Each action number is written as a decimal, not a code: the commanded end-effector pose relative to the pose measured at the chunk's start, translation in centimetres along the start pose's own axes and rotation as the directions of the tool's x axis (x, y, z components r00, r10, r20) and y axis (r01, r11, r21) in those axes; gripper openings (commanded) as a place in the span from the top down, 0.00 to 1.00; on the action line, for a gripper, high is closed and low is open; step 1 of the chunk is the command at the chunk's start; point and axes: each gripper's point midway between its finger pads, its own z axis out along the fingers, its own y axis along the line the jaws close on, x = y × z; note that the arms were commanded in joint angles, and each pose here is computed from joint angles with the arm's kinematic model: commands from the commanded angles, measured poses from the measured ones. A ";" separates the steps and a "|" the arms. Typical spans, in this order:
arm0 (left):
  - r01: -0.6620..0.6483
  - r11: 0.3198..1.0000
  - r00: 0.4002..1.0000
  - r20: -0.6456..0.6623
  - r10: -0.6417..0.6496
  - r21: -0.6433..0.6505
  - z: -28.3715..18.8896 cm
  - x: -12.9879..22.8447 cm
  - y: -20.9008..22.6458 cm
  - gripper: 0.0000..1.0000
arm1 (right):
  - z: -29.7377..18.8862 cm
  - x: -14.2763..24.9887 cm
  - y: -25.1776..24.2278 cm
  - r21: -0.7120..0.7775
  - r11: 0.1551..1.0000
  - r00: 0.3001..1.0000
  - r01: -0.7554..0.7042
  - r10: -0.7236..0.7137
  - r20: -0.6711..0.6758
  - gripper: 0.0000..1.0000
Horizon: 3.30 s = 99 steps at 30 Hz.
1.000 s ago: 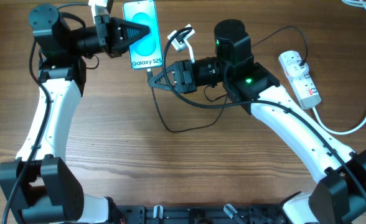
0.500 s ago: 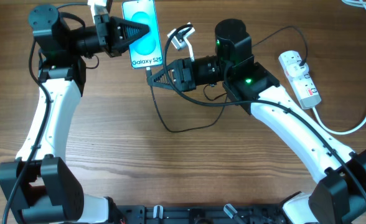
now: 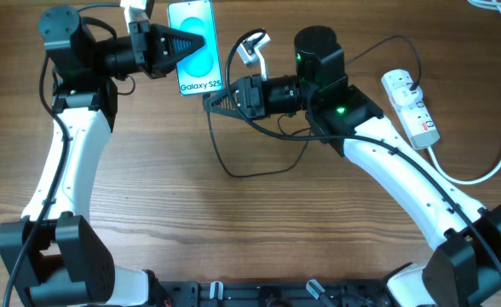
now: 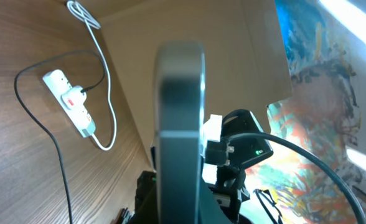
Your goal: Plug charger to phone and switch on socket
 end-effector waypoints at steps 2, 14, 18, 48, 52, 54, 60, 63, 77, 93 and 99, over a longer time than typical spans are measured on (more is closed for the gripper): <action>-0.038 0.999 0.999 0.015 0.038 -0.001 0.1 -0.2 -1.1 0.96 | 0.0 0.8 0.7 -0.052 0.999 0.998 -0.012 0.009 -0.058 0.96; -0.038 0.999 0.998 0.047 0.038 -0.011 0.1 -0.8 -0.9 0.96 | 0.4 2.0 1.2 -0.078 0.997 0.994 -0.006 -0.003 -0.108 0.96; -0.038 0.999 0.998 0.039 0.038 -0.009 0.1 -0.6 -1.0 0.96 | 0.4 1.9 1.1 -0.076 0.997 0.995 0.000 -0.008 -0.103 0.96; -0.039 0.999 0.999 -0.008 0.039 0.007 0.1 0.2 -1.2 0.96 | 0.3 0.1 1.0 -0.048 0.999 1.000 -0.001 -0.001 -0.023 0.96; -0.039 0.999 0.999 -0.009 0.039 0.007 0.1 0.2 -1.2 0.96 | 0.3 0.0 1.1 -0.051 0.999 1.000 -0.014 0.013 -0.022 0.96; -0.038 0.999 0.999 -0.009 0.038 0.007 0.1 0.2 -1.2 0.96 | 0.3 0.0 1.1 -0.050 0.999 1.000 -0.015 0.014 -0.022 0.96; -0.012 1.000 0.999 0.033 0.012 -0.006 -0.2 -0.6 -1.0 0.96 | 0.3 0.9 1.0 -0.056 0.998 0.998 -0.029 0.026 -0.063 0.96; -0.012 1.000 1.000 0.028 0.012 -0.005 -0.2 -0.5 -1.0 0.96 | 0.3 1.0 1.0 -0.058 0.998 0.998 -0.029 0.025 -0.065 0.96; -0.012 1.000 1.000 0.005 0.012 0.002 -0.2 -0.1 -1.1 0.96 | 0.4 0.5 0.7 -0.041 0.999 0.999 -0.027 0.025 -0.040 0.96; -0.012 1.000 1.000 0.011 0.012 0.000 -0.2 -0.2 -1.1 0.96 | 0.1 0.1 1.2 -0.059 0.998 0.999 -0.022 0.020 -0.033 0.96; -0.006 1.000 0.999 0.038 0.007 -0.008 -0.2 -0.7 -1.0 0.96 | 0.1 0.5 1.5 -0.075 0.997 0.998 -0.022 0.018 -0.055 0.96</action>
